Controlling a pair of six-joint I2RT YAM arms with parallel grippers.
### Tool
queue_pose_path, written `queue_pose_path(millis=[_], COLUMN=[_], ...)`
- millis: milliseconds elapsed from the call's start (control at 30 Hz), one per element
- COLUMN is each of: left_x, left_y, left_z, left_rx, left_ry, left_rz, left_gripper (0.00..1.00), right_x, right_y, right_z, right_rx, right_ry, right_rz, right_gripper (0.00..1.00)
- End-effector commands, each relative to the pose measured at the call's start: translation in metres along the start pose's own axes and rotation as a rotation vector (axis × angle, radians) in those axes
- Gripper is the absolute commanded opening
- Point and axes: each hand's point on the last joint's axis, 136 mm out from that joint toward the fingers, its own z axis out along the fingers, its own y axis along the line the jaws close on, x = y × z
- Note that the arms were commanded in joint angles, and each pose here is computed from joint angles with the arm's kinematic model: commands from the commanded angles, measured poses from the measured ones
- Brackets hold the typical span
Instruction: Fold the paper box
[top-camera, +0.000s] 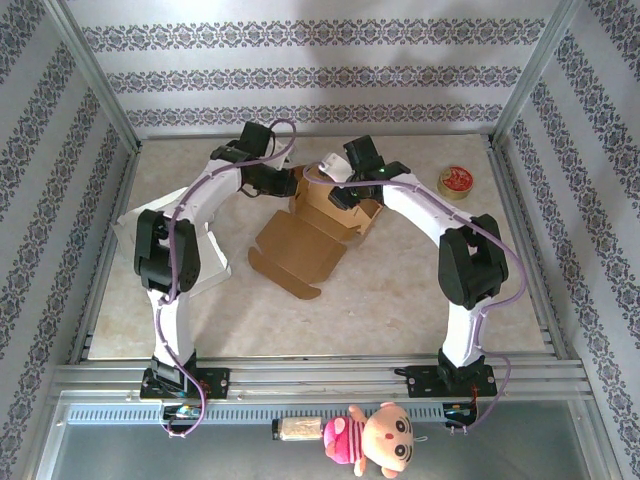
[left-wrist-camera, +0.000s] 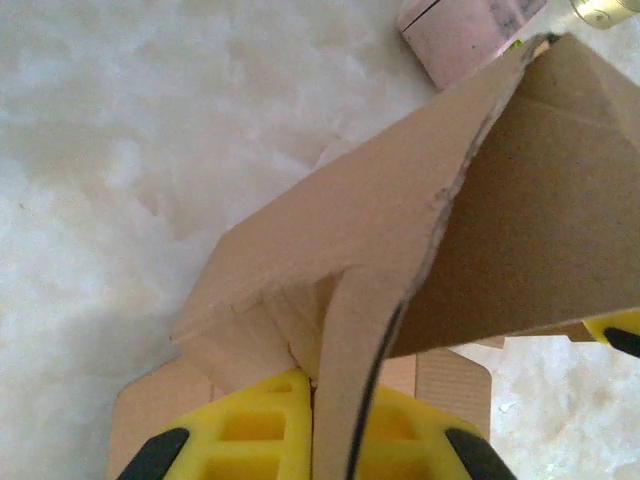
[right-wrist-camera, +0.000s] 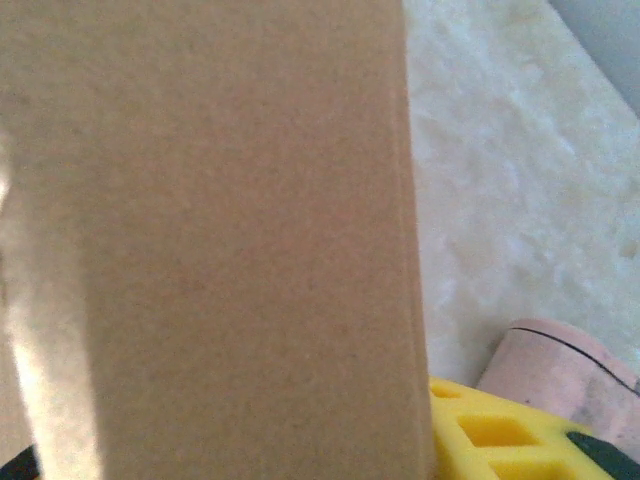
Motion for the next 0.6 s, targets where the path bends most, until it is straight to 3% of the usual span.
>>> queue_pose_path(millis=[0, 267, 567], left_x=[-0.012, 0.03, 0.047], left_y=[-0.016, -0.008, -0.026], left_z=[-0.011, 0.009, 0.005], left_rx=[0.06, 0.09, 0.214], left_ry=[-0.081, -0.012, -0.076], left_rz=[-0.077, -0.171, -0.168], left_gripper=[0.07, 0.16, 0.33], right_x=[0.017, 0.029, 0.038], right_y=[-0.011, -0.009, 0.001], right_z=[0.002, 0.013, 0.017], right_rx=[0.102, 0.223, 0.227], right_ry=[0.067, 0.101, 0.099], right_rz=[-0.026, -0.167, -0.274], right_gripper=[0.44, 0.43, 0.43])
